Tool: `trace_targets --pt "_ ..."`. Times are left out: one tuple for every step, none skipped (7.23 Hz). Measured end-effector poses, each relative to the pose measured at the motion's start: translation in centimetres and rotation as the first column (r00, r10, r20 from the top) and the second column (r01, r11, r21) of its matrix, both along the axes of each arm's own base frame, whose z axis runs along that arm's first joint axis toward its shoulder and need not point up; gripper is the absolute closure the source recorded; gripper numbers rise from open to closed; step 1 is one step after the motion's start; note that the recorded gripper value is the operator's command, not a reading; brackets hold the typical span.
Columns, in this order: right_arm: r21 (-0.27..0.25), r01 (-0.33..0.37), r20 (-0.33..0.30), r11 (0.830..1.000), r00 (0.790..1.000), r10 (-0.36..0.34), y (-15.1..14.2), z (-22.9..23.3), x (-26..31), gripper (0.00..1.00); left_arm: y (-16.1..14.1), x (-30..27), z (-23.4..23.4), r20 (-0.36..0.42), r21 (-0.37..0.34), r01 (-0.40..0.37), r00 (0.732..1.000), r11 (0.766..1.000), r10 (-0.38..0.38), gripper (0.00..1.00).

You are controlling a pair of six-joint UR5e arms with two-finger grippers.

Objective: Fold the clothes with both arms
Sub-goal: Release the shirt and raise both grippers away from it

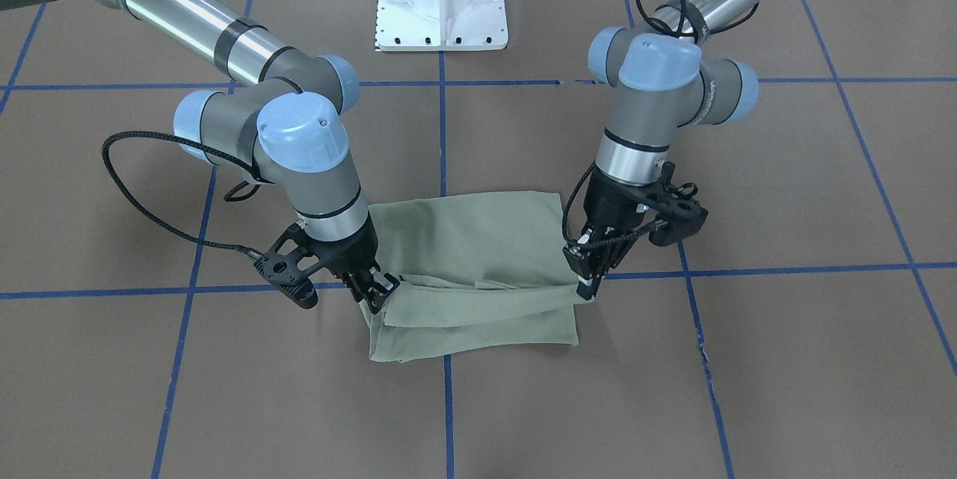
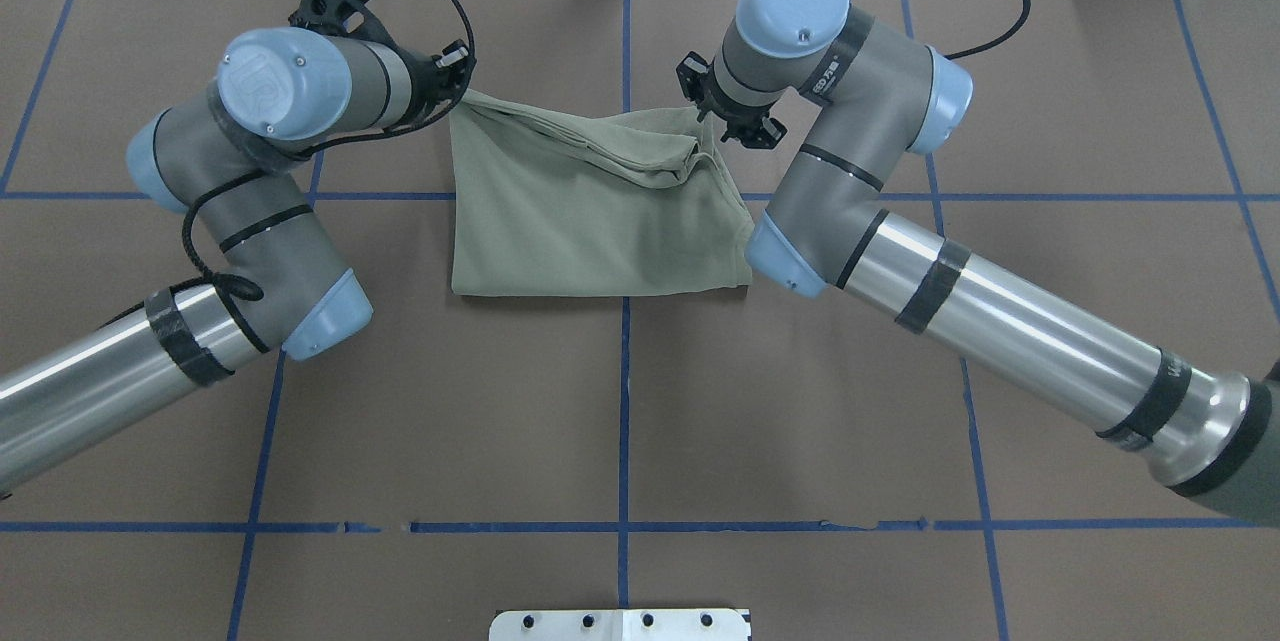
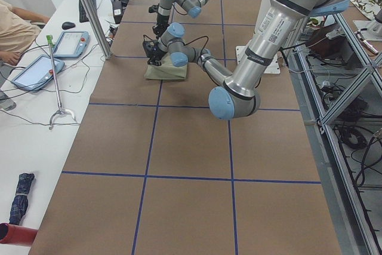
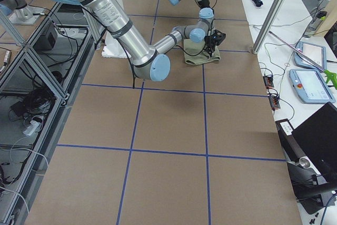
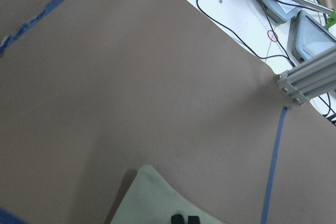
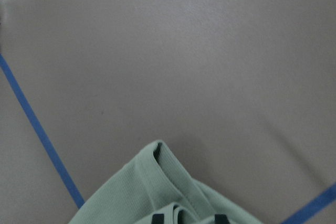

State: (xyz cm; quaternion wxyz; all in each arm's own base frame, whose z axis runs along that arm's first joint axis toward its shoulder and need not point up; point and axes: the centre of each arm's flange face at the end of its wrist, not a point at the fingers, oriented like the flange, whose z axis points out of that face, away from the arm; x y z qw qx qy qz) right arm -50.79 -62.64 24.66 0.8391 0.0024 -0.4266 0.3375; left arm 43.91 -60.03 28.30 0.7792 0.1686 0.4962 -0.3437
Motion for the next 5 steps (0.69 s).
trace_targets --pt "0.054 0.080 -0.023 0.995 0.997 -0.079 -3.2 0.3 2.7 0.00 -2.6 -1.2 1.2 0.029 0.033 0.014 0.999 0.999 -0.015 0.31" --pt "0.091 0.153 -0.032 0.984 0.988 -0.151 -6.7 1.4 7.5 0.00 -4.3 -2.6 1.9 0.043 0.056 0.027 0.999 0.998 -0.029 0.31" --pt "0.111 0.201 -0.042 0.973 0.979 -0.197 -9.0 3.2 11.6 0.00 -5.4 -3.9 2.1 0.047 0.066 0.026 0.998 0.997 -0.029 0.31" --pt "0.125 0.228 -0.057 0.966 0.973 -0.222 -10.2 5.0 14.2 0.00 -6.0 -5.2 2.1 0.048 0.076 0.006 0.999 0.997 -0.010 0.32" --pt "0.131 0.237 -0.064 0.963 0.971 -0.230 -10.4 5.9 15.4 0.00 -6.4 -6.4 2.2 0.059 0.095 -0.029 0.998 0.995 0.024 0.32"
